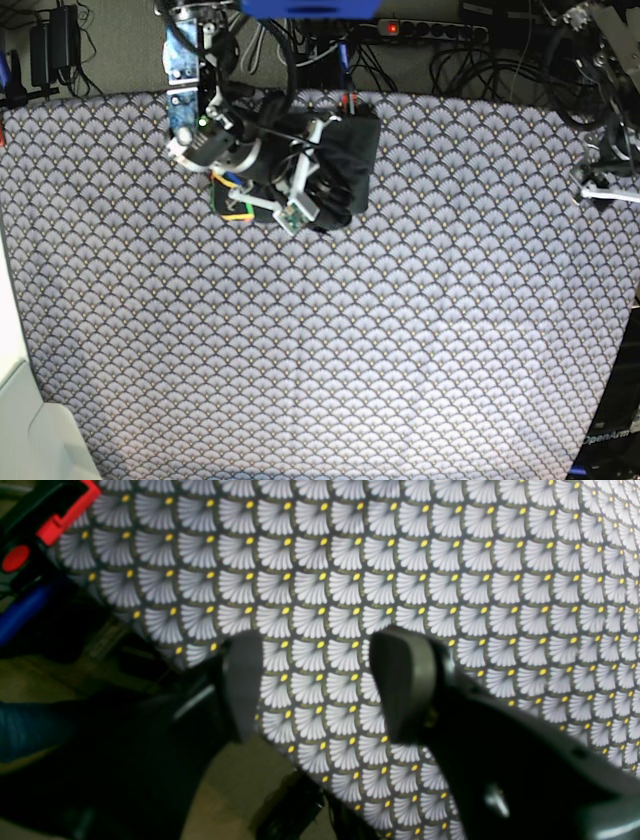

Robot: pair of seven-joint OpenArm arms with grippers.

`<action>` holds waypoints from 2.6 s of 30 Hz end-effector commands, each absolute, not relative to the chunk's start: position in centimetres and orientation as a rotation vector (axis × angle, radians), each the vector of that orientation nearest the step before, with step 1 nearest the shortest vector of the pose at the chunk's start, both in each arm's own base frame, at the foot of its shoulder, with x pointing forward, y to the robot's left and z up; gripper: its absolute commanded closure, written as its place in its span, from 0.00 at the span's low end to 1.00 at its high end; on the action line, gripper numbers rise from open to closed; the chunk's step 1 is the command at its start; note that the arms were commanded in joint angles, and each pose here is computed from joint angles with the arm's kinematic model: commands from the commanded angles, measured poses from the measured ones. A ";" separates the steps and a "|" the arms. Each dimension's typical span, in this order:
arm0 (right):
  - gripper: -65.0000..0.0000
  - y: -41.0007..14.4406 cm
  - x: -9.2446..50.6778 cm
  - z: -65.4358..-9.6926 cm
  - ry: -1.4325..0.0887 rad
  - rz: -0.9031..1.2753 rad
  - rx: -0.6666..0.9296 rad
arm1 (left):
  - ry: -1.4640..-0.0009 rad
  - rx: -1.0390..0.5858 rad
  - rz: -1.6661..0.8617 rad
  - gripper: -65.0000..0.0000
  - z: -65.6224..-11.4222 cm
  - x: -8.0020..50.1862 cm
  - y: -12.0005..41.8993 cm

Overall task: Fold the T-shirt properly
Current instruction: 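Grasp the strip's other end and fold it over onto the folded end, then press the folded end down with the right gripper, then release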

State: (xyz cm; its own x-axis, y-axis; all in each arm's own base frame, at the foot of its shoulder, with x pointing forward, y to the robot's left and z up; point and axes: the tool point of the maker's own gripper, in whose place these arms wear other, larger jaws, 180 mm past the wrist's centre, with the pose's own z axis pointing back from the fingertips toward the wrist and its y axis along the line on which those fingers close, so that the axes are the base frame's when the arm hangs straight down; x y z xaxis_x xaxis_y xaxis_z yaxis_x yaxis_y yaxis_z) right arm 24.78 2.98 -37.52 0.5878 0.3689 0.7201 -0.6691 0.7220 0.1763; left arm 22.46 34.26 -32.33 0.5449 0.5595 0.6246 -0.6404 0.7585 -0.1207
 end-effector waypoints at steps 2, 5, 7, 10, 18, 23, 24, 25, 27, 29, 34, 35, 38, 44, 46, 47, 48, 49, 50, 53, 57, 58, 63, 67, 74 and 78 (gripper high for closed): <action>1.00 3.6 25.5 -36.2 -0.765 0.629 0.487 | -0.744 0.159 0.695 0.44 -30.7 23.0 35.3; 1.00 3.6 25.5 -36.2 -0.765 0.629 0.487 | -0.743 0.163 0.694 0.44 -30.7 23.0 35.4; 0.98 3.6 25.2 -36.4 -0.757 0.627 0.489 | -0.744 0.165 0.692 0.44 -30.7 23.0 35.4; 0.87 3.6 25.0 -36.6 -0.745 0.629 0.488 | -0.750 0.179 0.683 0.44 -30.3 23.1 35.9; 0.50 6.3 23.8 -36.1 -0.742 0.713 0.533 | -0.764 0.206 0.682 0.44 -29.5 23.1 36.9; 0.47 9.4 21.4 -34.4 -0.767 0.880 0.571 | -0.775 0.231 0.701 0.44 -28.9 22.7 38.1; 0.47 10.0 21.0 -33.4 -0.793 0.913 0.579 | -0.779 0.240 0.703 0.44 -28.6 22.6 38.5; 0.47 10.4 20.5 -32.7 -0.809 0.937 0.585 | -0.780 0.244 0.703 0.44 -28.5 22.6 38.6; 0.47 10.7 20.3 -31.2 -0.853 0.971 0.586 | -0.787 0.256 0.711 0.44 -28.2 22.4 39.2; 0.47 10.3 20.6 -30.8 -0.869 0.980 0.571 | -0.795 0.269 0.724 0.44 -27.8 22.2 39.8; 0.48 7.5 23.3 -31.0 -0.893 0.923 0.492 | -0.801 0.288 0.736 0.44 -27.4 21.8 40.5; 0.48 6.9 24.1 -30.8 -0.905 0.912 0.474 | -0.792 0.291 0.735 0.44 -27.6 21.5 40.5; 0.51 5.9 25.7 -30.9 -0.911 0.892 0.440 | -0.768 0.289 0.724 0.44 -28.2 21.0 40.2; 0.80 6.3 25.9 -32.7 -0.857 0.887 0.459 | -0.750 0.291 0.722 0.47 -28.7 20.4 40.0; 0.92 6.5 25.6 -34.0 -0.816 0.880 0.473 | -0.745 0.290 0.724 0.58 -28.9 20.4 40.0; 0.98 6.7 25.6 -34.5 -0.802 0.876 0.480 | -0.745 0.290 0.724 0.60 -28.9 20.4 40.0; 1.00 6.8 25.6 -35.0 -0.784 0.873 0.486 | -0.745 0.290 0.723 0.59 -28.9 20.3 39.9; 1.00 6.9 25.4 -35.6 -0.766 0.870 0.491 | -0.739 0.285 0.727 0.59 -29.1 20.2 39.8; 1.00 6.9 25.5 -35.8 -0.759 0.870 0.491 | -0.731 0.281 0.730 0.60 -29.5 20.0 39.6; 1.00 6.9 25.7 -36.7 -0.732 0.872 0.493 | -0.722 0.278 0.733 0.64 -29.8 19.8 39.4; 1.00 7.2 26.2 -38.3 -0.680 0.867 0.502 | -0.718 0.265 0.742 0.64 -30.1 19.7 39.0; 1.00 7.4 26.1 -38.9 -0.657 0.863 0.510 | -0.717 0.262 0.746 0.64 -30.2 19.6 39.0; 1.00 7.7 25.9 -40.1 -0.628 0.852 0.532 | -0.722 0.263 0.743 0.64 -30.1 19.7 38.9; 1.00 7.5 26.9 -36.0 -0.768 0.858 0.510 | -0.729 0.248 0.755 0.75 -30.4 19.9 38.5; 1.00 4.3 27.7 -31.5 -0.921 0.902 0.395 | -0.716 0.226 0.778 0.97 -31.0 19.9 38.0; 1.00 -0.6 28.6 -34.7 -0.835 0.823 0.318 | -0.704 0.218 0.773 0.97 -31.4 19.7 37.7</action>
State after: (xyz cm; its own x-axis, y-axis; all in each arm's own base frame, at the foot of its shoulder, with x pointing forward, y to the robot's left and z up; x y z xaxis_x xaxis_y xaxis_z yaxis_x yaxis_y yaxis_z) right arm 27.90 -1.39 -36.05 0.4297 0.5428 0.7216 -0.7477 0.6619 -0.0527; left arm 19.26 37.10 -32.45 0.5173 0.5886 0.6212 -0.7084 0.7018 -0.0750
